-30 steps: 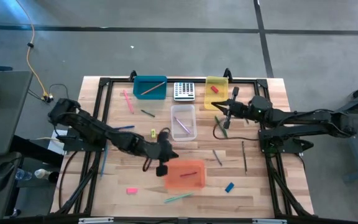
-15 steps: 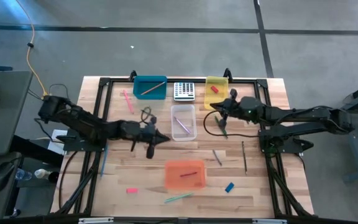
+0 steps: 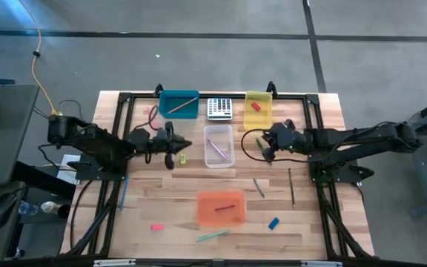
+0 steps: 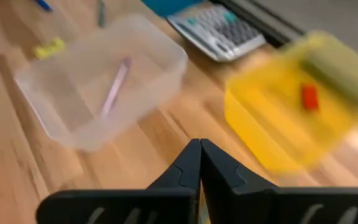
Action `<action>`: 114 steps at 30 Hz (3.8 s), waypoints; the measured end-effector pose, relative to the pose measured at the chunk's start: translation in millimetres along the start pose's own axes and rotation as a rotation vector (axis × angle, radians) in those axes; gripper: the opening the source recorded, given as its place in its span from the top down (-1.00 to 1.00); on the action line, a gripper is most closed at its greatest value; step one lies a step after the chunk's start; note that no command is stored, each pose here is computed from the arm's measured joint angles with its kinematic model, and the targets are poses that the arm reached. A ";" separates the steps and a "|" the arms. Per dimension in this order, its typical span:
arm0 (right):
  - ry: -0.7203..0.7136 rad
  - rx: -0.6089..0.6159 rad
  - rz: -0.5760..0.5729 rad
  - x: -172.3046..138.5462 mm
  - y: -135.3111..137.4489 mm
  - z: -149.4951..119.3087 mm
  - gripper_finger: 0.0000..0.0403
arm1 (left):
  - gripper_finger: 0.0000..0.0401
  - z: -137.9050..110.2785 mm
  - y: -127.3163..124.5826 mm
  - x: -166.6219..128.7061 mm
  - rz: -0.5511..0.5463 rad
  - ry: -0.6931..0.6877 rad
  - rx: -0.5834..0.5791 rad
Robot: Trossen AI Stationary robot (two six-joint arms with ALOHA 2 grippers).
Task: Sort crayons/erasers/pens/pencils in bins
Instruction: Put the blue eraser into the yellow bin
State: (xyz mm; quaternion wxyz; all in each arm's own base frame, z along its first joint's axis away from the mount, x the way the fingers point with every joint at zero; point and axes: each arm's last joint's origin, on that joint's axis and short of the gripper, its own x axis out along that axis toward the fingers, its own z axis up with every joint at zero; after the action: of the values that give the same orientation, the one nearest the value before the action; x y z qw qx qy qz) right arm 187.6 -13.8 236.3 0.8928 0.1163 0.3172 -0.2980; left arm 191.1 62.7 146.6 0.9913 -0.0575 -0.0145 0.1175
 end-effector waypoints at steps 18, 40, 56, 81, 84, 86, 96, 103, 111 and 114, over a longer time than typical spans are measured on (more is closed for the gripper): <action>0.555 0.493 -0.200 -34.4 26.5 -55.9 1.00 | 1.00 -2.6 11.0 -4.3 0.012 0.022 -0.003; 0.811 0.748 -0.250 -29.7 94.0 -110.2 0.26 | 1.00 -1.9 10.9 -4.1 0.011 0.015 -0.002; 0.940 0.511 0.101 -10.1 145.0 -126.9 0.16 | 1.00 -1.8 10.9 -4.0 0.011 0.015 0.000; 0.886 -0.907 0.373 -16.2 241.7 -142.3 0.16 | 1.00 -2.1 10.9 -3.9 0.012 0.018 0.008; 0.889 -0.905 0.373 -14.5 240.9 -144.4 0.16 | 1.00 -2.1 10.8 -3.9 0.011 0.018 0.008; 0.889 -0.904 0.374 -13.8 240.0 -145.2 0.16 | 1.00 -2.1 10.8 -3.9 0.011 0.018 0.007; 0.903 -0.873 0.360 -14.4 239.2 -144.1 0.61 | 1.00 -2.1 10.8 -3.9 0.012 0.018 0.006; 0.940 -0.847 0.280 -13.1 228.0 -133.8 0.94 | 1.00 -2.1 10.8 -3.9 0.012 0.018 0.006; 0.873 -0.707 0.161 -2.3 197.0 -72.7 0.97 | 1.00 -2.1 10.8 -3.8 0.012 0.019 0.006; 0.746 -0.610 0.116 1.7 175.5 -33.2 0.96 | 1.00 -2.1 10.8 -3.8 0.012 0.019 0.006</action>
State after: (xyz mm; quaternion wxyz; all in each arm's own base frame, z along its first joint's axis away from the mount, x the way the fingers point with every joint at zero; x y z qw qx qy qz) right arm 278.5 138.2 212.9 0.7267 -0.0342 0.6816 -0.0789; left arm 185.0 72.0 143.2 0.9908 -0.0559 -0.0044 0.1229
